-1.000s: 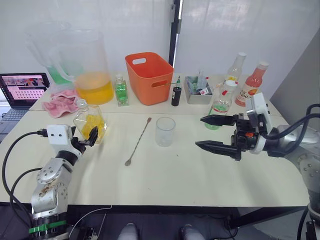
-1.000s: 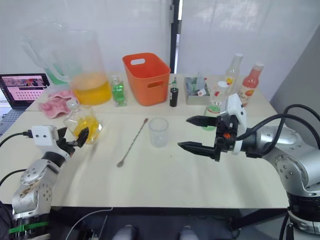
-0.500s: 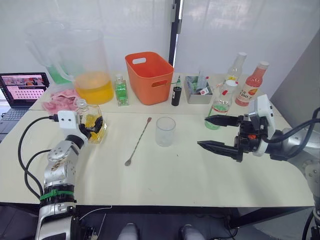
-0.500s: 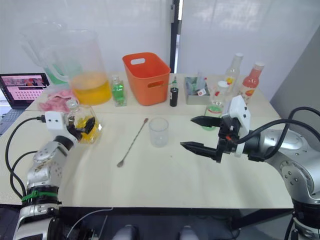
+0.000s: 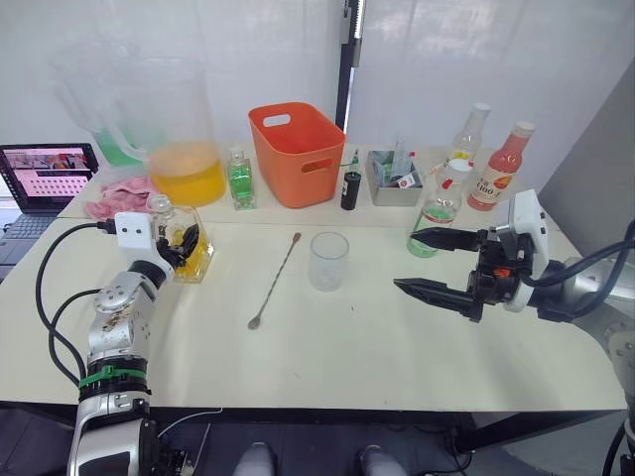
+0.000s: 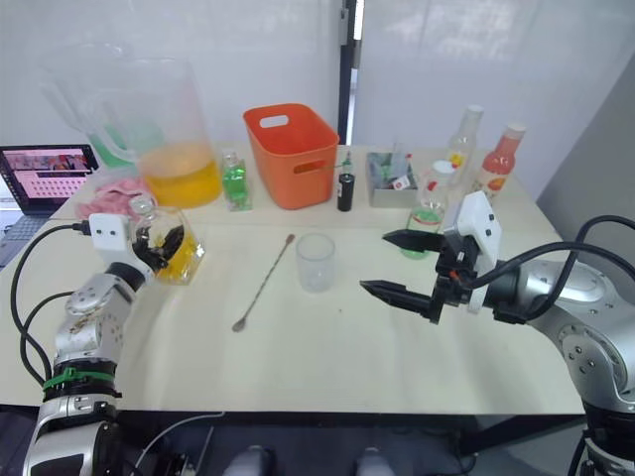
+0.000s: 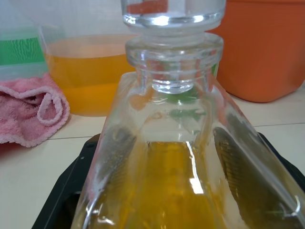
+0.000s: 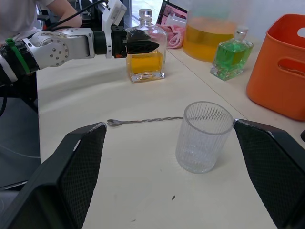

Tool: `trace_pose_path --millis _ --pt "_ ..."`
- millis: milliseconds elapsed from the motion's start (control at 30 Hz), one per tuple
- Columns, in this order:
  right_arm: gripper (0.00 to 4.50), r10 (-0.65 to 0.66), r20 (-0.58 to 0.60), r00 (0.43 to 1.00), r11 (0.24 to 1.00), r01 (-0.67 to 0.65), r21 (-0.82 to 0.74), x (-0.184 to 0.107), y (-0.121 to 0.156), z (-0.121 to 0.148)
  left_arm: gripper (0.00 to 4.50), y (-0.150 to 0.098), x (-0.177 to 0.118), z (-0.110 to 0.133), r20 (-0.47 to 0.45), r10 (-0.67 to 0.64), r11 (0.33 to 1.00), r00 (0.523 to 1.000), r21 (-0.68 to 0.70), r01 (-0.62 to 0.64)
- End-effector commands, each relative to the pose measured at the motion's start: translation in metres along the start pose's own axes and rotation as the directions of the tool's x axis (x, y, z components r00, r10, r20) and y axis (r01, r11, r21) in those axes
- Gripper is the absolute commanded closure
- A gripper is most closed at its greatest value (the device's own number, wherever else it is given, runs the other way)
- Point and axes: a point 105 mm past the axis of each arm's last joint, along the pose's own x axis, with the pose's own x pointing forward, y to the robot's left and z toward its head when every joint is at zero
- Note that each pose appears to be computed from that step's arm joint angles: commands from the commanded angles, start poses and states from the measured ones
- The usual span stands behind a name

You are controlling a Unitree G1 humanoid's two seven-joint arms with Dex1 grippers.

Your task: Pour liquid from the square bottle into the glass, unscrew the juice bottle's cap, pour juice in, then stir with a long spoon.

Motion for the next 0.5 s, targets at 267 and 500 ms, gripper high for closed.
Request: trace_pose_path --millis 267,500 --pt "0.0 0.005 0.037 0.999 0.999 -0.004 -0.042 0.005 -0.007 0.008 1.68 -0.046 -0.052 0.084 0.204 -0.536 0.844 0.819 0.117 0.523" --pt "0.0 0.007 0.033 0.999 0.999 -0.005 -0.041 0.003 -0.009 0.008 1.68 -0.085 -0.081 0.1 0.137 -0.813 0.579 0.566 0.094 0.81"
